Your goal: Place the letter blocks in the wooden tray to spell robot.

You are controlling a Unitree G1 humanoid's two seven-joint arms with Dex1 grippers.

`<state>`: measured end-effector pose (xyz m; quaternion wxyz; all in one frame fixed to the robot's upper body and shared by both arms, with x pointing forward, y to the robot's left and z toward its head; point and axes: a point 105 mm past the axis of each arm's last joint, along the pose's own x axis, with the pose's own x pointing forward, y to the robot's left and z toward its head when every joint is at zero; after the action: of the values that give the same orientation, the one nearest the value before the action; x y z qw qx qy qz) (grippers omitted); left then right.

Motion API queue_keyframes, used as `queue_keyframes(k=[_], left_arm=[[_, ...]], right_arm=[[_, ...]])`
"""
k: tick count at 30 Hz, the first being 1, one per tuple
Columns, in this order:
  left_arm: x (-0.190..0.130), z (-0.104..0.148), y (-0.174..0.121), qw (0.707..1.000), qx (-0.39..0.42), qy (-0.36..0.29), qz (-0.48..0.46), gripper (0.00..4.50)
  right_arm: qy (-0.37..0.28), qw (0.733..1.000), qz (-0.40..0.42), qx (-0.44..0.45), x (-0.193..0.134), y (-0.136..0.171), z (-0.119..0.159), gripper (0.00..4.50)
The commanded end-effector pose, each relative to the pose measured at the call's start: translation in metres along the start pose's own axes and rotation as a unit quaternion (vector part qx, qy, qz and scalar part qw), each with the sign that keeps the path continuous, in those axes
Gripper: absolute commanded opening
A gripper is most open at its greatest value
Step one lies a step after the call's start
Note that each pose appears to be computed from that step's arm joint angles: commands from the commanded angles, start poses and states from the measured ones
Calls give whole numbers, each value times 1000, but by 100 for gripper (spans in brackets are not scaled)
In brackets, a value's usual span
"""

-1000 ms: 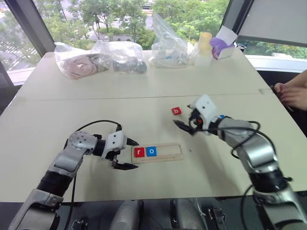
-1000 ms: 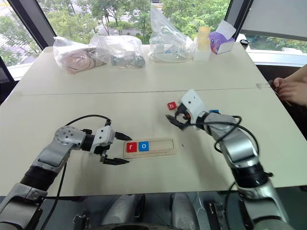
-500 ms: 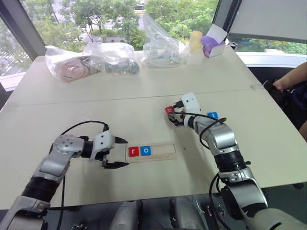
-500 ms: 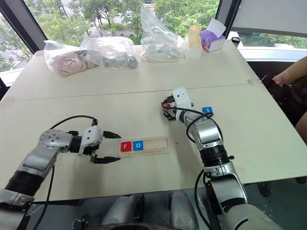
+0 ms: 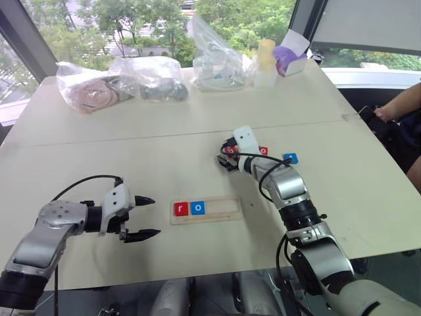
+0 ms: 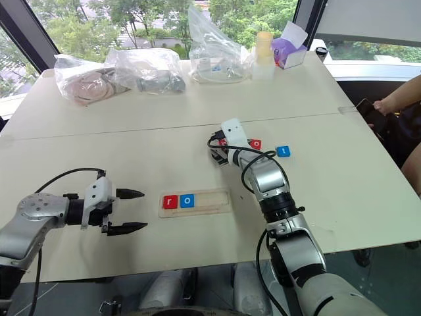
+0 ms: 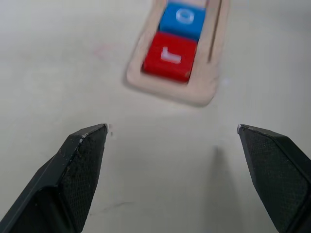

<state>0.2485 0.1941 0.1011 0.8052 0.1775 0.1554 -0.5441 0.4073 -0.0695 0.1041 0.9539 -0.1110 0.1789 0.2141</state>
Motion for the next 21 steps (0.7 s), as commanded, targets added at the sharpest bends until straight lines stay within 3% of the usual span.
queue_keyframes(k=[1, 3, 6, 11, 15, 21], left_arm=[[-12, 26, 6, 999, 16, -36, 18, 448], [-14, 33, 6, 999, 10, -45, 19, 448], [-16, 44, 6, 998, 12, -57, 20, 450], [-13, 52, 4, 998, 15, -64, 15, 450], [-10, 55, 0, 997, 15, -71, 2, 450], [-4, 64, -9, 996, 18, -83, -23, 450]], right_arm=[[-3, 1000, 2, -15, 4, 7, 5, 450], [2, 1000, -1, -15, 6, 8, 4, 450], [7, 1000, -8, -17, 7, 8, 2, 368], [11, 1000, -17, -14, 3, 4, -1, 124], [12, 1000, -23, -16, -9, -4, -2, 120], [21, 999, -44, -6, -82, -28, -5, 120]])
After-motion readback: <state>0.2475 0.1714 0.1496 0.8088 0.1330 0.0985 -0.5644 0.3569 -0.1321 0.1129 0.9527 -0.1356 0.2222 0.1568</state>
